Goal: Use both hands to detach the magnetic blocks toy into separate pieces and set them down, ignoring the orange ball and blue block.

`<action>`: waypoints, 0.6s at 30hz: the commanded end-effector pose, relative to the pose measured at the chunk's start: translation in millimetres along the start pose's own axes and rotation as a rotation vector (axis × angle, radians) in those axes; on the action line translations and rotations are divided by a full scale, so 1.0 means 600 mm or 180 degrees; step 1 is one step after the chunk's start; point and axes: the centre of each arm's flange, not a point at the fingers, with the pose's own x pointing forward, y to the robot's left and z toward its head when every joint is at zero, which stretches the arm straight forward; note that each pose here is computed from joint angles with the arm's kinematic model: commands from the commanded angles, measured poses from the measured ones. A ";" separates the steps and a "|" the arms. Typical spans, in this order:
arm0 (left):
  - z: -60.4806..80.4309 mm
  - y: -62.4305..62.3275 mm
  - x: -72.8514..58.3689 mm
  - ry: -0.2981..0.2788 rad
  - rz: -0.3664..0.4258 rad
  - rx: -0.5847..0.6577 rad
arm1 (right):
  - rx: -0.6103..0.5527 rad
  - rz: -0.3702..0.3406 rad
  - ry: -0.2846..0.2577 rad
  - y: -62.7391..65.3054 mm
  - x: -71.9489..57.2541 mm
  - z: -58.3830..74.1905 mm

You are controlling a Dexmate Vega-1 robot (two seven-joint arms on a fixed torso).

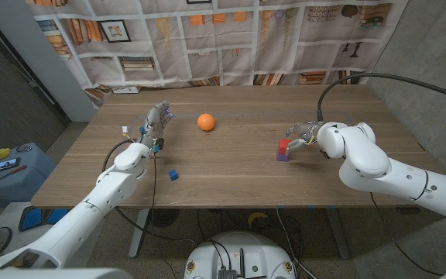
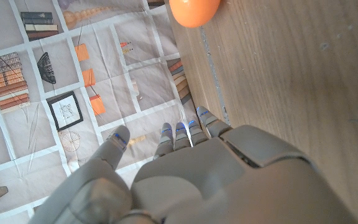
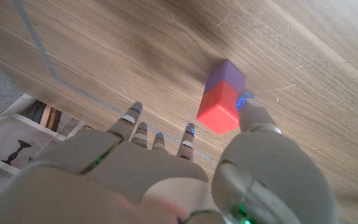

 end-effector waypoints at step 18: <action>-0.007 -0.005 -0.005 0.0059 0.0009 -0.0011 | -0.0035 -0.0094 0.0065 0.001 0.011 0.014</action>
